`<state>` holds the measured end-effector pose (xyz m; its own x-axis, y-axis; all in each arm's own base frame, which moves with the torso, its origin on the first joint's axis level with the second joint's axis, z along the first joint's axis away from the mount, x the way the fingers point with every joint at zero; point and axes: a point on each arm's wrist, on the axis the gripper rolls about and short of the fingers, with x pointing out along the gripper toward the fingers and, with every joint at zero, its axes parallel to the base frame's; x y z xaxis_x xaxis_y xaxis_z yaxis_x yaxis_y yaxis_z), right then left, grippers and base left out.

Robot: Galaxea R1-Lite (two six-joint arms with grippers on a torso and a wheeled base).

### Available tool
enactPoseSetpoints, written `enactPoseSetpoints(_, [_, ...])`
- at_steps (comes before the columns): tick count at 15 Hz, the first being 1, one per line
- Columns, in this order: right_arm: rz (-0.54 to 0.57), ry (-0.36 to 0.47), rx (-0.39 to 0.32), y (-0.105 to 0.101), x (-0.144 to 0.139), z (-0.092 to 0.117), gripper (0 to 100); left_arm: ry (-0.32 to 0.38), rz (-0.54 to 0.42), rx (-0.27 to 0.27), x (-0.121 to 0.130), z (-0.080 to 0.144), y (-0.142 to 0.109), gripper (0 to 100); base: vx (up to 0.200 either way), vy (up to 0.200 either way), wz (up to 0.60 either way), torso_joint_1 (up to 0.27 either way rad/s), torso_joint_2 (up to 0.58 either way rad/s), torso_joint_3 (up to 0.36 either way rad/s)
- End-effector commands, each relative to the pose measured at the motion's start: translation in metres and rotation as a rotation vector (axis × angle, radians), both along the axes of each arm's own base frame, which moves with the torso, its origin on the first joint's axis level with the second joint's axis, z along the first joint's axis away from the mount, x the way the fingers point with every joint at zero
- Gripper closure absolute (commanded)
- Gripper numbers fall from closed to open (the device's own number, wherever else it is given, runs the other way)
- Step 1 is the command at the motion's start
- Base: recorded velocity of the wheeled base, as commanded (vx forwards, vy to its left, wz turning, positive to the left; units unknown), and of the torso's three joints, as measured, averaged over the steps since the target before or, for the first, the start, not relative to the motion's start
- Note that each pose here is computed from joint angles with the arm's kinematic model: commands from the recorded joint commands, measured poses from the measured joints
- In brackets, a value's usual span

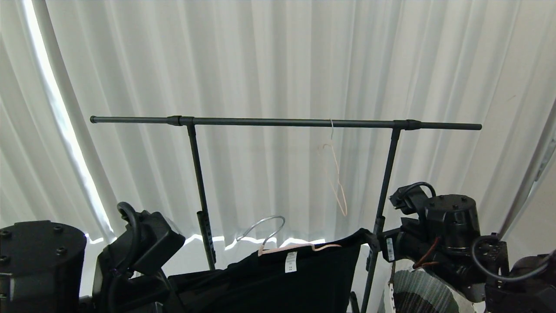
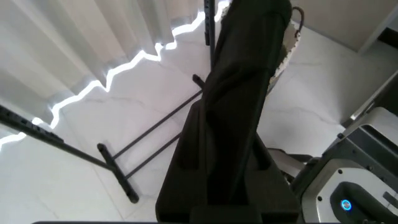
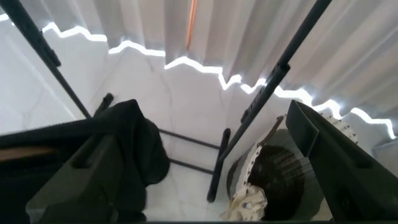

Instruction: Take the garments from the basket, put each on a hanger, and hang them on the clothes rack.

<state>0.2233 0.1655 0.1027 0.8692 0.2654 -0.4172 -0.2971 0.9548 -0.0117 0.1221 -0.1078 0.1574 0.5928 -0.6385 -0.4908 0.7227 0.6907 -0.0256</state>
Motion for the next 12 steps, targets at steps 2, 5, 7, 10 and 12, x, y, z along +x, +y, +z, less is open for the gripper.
enactPoseSetpoints(2, [-0.002,-0.042,0.025,-0.004,-0.003,0.014,0,0.025,-0.017,-0.021,0.002,0.001,-0.003,100,0.000,0.000,0.00,0.000,0.00,0.000])
enactPoseSetpoints(5, [0.028,-0.094,0.038,-0.003,-0.006,0.029,0,0.083,0.010,-0.020,0.003,-0.008,-0.003,100,0.000,0.000,0.00,0.000,0.00,0.000])
enactPoseSetpoints(7, [0.070,-0.131,0.028,-0.008,-0.012,0.040,0,0.122,0.064,0.041,0.008,-0.022,-0.003,100,0.000,0.000,0.00,0.000,0.00,0.000])
enactPoseSetpoints(10, [0.189,-0.114,-0.025,-0.019,-0.032,0.045,0,0.119,0.112,0.010,0.016,-0.014,-0.010,100,0.000,0.000,0.00,0.000,0.00,0.000])
enactPoseSetpoints(12, [0.332,-0.060,-0.089,-0.031,-0.038,0.047,0,0.095,0.072,-0.032,0.013,-0.004,-0.012,100,0.000,0.000,0.00,0.000,0.00,0.000])
